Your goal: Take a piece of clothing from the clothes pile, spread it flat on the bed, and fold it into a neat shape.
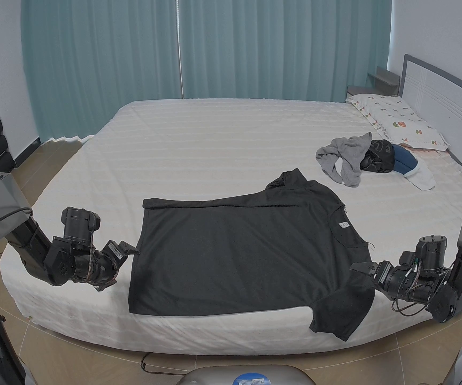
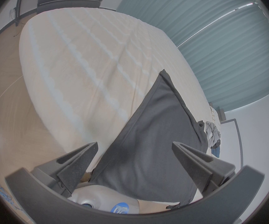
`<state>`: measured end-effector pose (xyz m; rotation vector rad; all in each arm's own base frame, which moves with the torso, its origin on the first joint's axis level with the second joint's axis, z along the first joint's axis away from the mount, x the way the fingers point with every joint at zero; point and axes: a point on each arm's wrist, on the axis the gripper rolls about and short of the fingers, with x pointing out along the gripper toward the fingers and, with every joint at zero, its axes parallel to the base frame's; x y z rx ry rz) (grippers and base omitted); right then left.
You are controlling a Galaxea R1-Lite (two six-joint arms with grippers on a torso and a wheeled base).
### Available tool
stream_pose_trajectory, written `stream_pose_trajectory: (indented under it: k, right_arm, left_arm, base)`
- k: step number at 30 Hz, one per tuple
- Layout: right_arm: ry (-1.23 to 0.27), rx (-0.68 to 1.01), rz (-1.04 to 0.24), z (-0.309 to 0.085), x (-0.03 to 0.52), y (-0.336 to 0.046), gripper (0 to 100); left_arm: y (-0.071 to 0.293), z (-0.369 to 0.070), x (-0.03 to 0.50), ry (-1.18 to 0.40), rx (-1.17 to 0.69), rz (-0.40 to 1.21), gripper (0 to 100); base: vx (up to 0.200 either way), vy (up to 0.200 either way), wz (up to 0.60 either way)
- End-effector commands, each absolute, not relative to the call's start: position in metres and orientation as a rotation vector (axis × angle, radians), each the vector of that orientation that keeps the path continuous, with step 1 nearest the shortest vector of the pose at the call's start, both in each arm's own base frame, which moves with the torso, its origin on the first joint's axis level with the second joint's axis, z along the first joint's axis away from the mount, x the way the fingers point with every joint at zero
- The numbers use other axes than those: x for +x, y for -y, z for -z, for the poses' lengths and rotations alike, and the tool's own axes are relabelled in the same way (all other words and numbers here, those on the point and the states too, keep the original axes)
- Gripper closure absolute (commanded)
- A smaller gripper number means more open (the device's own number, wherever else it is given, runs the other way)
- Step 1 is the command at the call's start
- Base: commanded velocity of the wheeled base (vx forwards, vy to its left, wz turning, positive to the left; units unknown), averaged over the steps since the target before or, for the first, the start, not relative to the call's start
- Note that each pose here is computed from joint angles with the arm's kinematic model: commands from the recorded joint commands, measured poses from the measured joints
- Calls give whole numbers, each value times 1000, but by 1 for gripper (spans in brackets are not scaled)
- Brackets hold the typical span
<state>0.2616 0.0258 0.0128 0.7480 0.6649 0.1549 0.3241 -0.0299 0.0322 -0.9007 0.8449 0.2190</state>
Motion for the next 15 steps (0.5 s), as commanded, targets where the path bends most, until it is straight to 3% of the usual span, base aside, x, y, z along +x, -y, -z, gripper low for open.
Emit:
stream_pose_trajectory:
  k: [1,7,15]
  right_arm:
    - [-663,748,-157,-13,262,-26,0]
    - [-663,748,-157,-13,262,-26,0]
    - [-663,748,-157,-13,262,-26,0]
  left_arm:
    - [31,-33,326,-840,-913,-221,0]
    - [31,-37,332,-814,-971,-236,0]
    - [31,-38,332,-809,-975,-235,0]
  base:
    - [200,0,0]
    - [200,0,0]
    - [0,0,0]
